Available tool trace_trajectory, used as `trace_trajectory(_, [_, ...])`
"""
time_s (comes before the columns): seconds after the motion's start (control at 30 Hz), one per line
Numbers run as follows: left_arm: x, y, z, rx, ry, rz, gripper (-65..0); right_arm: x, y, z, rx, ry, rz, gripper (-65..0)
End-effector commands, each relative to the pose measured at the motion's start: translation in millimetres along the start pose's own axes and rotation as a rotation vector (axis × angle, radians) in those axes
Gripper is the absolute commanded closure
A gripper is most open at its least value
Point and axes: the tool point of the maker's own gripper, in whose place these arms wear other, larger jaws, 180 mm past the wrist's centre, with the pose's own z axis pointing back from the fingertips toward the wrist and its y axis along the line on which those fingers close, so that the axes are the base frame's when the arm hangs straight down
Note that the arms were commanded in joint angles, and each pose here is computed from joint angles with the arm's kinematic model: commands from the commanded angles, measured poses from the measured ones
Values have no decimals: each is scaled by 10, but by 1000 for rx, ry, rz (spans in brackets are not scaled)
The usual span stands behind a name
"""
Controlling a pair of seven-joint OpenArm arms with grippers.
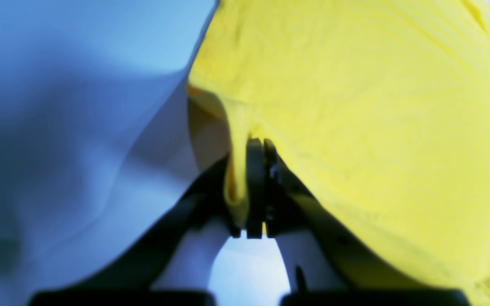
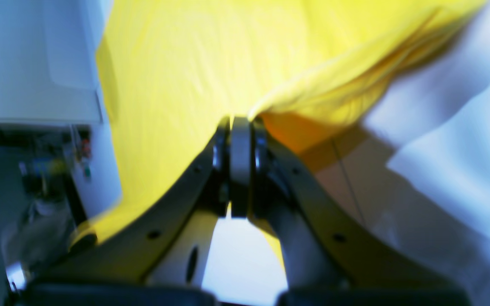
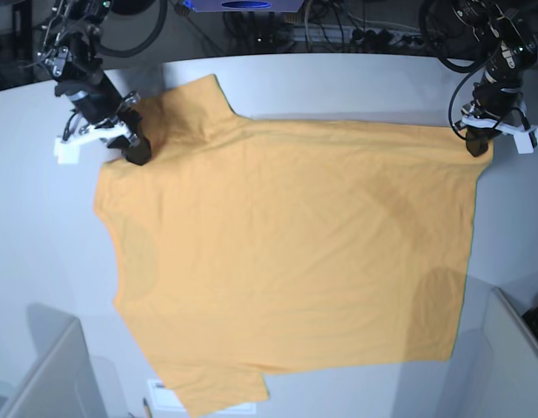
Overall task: Fold the T-shirt properly
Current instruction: 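Lift both shoulder corners and pull the shirt taut between grippers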
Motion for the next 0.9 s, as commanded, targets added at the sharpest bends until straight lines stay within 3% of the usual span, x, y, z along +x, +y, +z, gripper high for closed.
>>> trace_trajectory(0.0, [133, -54, 2, -18, -30, -14, 0, 63, 88, 14, 26, -13, -1, 0])
trace_trajectory(0.17, [192, -163, -86, -44, 6, -5, 0, 296, 300, -95, 75, -58, 6, 0])
trace_trajectory(0.4, [443, -246, -195, -36, -56, 85, 0, 594, 623, -263, 142, -72, 6, 0])
trace_trajectory(0.87, [553, -231, -592, -66, -48, 207, 0, 939, 578, -861, 149, -33, -96, 0])
